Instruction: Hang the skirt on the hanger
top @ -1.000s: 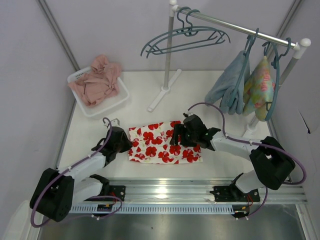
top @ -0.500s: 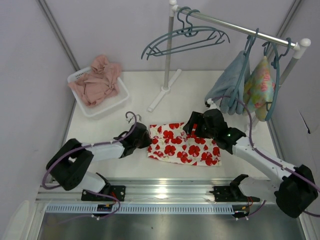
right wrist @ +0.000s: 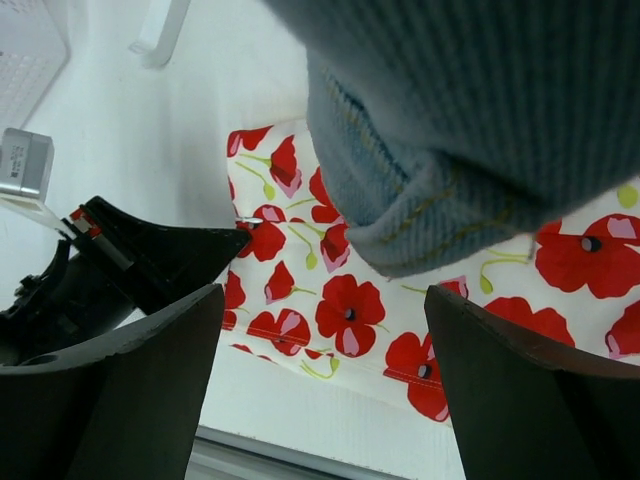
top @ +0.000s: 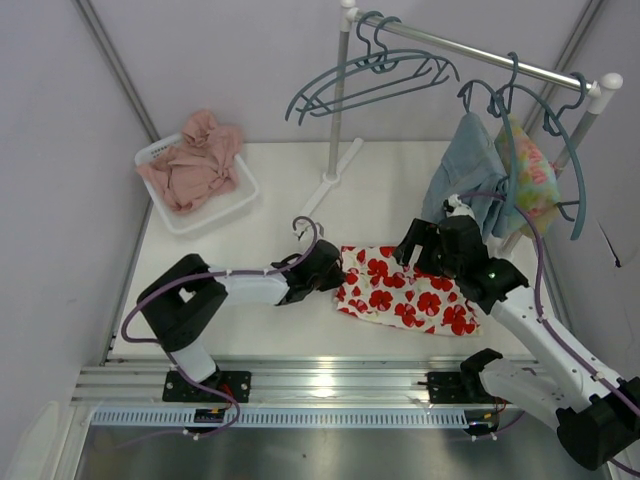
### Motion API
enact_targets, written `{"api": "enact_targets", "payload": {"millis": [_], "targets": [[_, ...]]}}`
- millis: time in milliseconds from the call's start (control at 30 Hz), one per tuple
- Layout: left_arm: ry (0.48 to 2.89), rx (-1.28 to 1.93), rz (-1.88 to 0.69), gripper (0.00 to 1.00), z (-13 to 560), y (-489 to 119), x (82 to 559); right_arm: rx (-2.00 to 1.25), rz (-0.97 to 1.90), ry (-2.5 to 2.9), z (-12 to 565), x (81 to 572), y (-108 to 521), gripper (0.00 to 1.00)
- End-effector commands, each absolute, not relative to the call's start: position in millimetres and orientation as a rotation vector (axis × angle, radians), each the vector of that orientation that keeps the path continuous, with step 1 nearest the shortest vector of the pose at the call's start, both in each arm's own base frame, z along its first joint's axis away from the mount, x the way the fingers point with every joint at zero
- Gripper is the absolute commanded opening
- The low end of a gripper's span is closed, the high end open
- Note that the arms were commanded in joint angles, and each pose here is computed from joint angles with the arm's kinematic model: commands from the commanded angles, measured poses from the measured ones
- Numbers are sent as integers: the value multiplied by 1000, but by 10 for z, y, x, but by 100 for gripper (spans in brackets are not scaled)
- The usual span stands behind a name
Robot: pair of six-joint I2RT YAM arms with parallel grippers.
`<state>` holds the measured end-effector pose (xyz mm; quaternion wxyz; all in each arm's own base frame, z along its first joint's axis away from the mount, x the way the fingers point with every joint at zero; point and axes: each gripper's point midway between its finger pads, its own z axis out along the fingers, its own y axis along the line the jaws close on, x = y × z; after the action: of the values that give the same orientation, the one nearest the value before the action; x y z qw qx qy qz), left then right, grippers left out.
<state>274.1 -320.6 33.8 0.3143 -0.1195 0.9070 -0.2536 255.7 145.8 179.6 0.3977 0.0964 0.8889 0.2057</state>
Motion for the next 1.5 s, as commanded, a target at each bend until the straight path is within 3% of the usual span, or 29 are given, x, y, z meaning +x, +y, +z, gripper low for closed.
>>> {"api": "enact_targets", "payload": {"millis": [0, 200, 333, 533, 567, 633, 667, 733, 767, 833, 867, 933, 967, 1067, 1467], "targets": [[2319, -258, -697, 21, 647, -3253, 2867, 150, 600, 2236, 2035, 2528, 1579, 89], [2248, 7, -616, 67, 1339, -2936, 2940, 92, 707, 2253, 2078, 2417, 1824, 93], [2175, 109, -692, 79, 1961, -2637, 2960, 52, 759, 2248, 2223, 2331, 2128, 94], [1717, 330, -698, 91, 3609, -2274, 3068, 13, 787, 2153, 2378, 2348, 2652, 94], [1571, 424, -650, 92, 4164, -2251, 3051, 7, 777, 2134, 2415, 2380, 2700, 93], [1566, 513, -572, 92, 4220, -2306, 3197, -54, 761, 2122, 2363, 2398, 2892, 93], [1449, 554, -512, 92, 4695, -2255, 3213, -61, 722, 2106, 2354, 2447, 2914, 93], [1468, 634, -470, 91, 4620, -2367, 3426, -97, 695, 2118, 2258, 2454, 3057, 93], [1370, 662, -442, 91, 5026, -2340, 3417, -112, 687, 2104, 2311, 2466, 3107, 93], [1407, 711, -424, 89, 4884, -2459, 3690, -147, 647, 2078, 2317, 2441, 3168, 93], [1349, 703, -406, 88, 5192, -2389, 3720, -164, 640, 2069, 2323, 2432, 3197, 94], [1378, 762, -448, 85, 5015, -2541, 3964, -219, 623, 2048, 2350, 2420, 3220, 94], [1325, 739, -453, 84, 5286, -2480, 3991, -233, 613, 2042, 2355, 2403, 3227, 94], [1350, 728, -525, 82, 5208, -2559, 4222, -294, 571, 2037, 2310, 2358, 3214, 94], [1393, 623, -765, 72, 5043, -2845, 4412, -279, 518, 2045, 2270, 2346, 3050, 96]]}}
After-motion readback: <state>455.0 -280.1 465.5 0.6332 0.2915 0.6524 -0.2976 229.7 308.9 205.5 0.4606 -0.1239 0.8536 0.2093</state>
